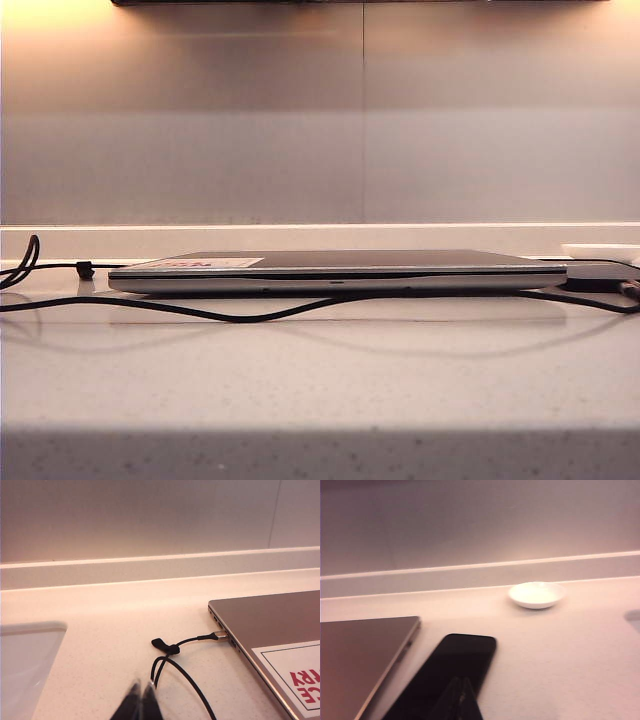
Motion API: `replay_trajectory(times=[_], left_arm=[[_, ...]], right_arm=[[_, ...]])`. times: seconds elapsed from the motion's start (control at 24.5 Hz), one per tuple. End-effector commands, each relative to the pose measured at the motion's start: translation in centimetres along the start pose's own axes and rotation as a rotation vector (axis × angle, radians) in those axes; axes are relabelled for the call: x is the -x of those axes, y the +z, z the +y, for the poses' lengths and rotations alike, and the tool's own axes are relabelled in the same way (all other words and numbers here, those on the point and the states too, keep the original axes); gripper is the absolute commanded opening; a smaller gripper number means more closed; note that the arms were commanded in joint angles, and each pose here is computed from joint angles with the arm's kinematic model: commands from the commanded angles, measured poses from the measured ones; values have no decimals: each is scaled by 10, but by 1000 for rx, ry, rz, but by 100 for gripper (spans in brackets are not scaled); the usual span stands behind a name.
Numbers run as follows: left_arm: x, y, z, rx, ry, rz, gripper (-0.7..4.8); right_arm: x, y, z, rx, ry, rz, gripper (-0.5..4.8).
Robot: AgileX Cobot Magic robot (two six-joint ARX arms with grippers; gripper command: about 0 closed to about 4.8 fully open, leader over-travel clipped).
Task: Pick up the charging cable and the phone, plug the charging cable into the charging port on the phone, and finally place them back on the table.
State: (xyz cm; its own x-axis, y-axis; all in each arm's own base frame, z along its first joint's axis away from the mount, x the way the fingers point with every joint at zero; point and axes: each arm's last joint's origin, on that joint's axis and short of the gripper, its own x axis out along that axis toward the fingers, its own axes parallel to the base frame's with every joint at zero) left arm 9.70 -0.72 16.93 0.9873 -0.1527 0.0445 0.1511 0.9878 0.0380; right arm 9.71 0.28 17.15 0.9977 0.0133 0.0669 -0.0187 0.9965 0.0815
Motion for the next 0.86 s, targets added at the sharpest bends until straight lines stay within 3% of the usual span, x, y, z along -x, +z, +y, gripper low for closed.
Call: replay_trajectory(times=[0.04,0.86], left_arm=[[0,2,0,-6,-3,-16,-6],[0,2,0,-6,-3,-16,-6]], right_arm=[[0,0,-2,4,-22,-16,-5],[0,0,-3,4,-28,-16,-5]])
